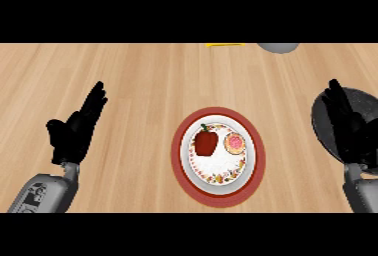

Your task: Pick the cupcake from the plate and place it in the pan

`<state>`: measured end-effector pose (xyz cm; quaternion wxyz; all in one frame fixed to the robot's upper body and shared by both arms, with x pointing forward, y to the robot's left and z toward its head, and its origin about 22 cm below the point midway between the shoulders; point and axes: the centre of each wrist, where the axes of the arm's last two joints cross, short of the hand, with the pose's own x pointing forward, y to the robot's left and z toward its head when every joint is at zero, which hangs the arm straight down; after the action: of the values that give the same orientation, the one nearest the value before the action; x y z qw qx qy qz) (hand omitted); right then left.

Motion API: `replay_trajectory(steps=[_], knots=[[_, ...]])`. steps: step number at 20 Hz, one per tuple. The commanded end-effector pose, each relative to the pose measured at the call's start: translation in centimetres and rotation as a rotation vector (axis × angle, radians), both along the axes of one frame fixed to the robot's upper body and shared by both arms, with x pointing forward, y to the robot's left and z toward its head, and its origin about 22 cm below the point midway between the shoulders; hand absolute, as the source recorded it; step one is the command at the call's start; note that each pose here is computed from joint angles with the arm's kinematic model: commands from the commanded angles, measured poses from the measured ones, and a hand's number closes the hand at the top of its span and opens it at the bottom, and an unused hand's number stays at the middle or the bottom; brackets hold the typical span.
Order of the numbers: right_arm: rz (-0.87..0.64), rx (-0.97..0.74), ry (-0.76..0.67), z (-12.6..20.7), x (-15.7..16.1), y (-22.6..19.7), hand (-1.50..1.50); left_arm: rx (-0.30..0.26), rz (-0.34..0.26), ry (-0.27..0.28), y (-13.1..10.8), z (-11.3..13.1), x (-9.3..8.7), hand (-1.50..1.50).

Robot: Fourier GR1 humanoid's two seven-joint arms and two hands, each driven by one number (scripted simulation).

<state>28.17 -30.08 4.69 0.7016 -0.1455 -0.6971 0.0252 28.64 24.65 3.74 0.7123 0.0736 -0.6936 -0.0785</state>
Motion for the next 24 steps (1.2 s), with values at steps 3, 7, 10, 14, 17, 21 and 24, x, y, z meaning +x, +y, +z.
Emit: replay_trajectory(steps=[3, 7, 10, 14, 17, 21, 24], knots=[[0.488, 0.148, -0.149, 3.8, 2.8, 6.0, 1.50, -0.043, -0.013, -0.026, -0.7, 1.2, 0.6, 0.00], [0.821, -0.118, -0.208, 7.7, 4.2, 6.7, 1.50, -0.132, 0.020, -0.008, -0.3, 1.2, 0.8, 0.00], [0.853, -0.096, -0.407, 6.3, 4.3, 2.8, 1.50, -0.166, 0.057, 0.001, 2.0, 1.2, 0.2, 0.00], [0.879, -0.242, -0.362, 5.5, 4.3, -3.9, -1.50, -0.173, 0.089, -0.008, 2.4, 2.0, -0.1, 0.00], [0.924, -0.348, -0.391, 6.0, 6.2, -5.3, -1.50, -0.177, 0.069, 0.017, 2.4, 1.6, 0.0, 0.00], [0.999, -0.475, -0.460, 9.5, 8.6, -4.7, -1.50, -0.181, 0.083, 0.014, 1.7, 2.2, -0.3, 0.00], [1.080, -0.567, -0.450, 11.4, 9.9, 0.6, -1.50, -0.185, 0.061, 0.017, 1.1, 1.9, -0.7, 0.00]])
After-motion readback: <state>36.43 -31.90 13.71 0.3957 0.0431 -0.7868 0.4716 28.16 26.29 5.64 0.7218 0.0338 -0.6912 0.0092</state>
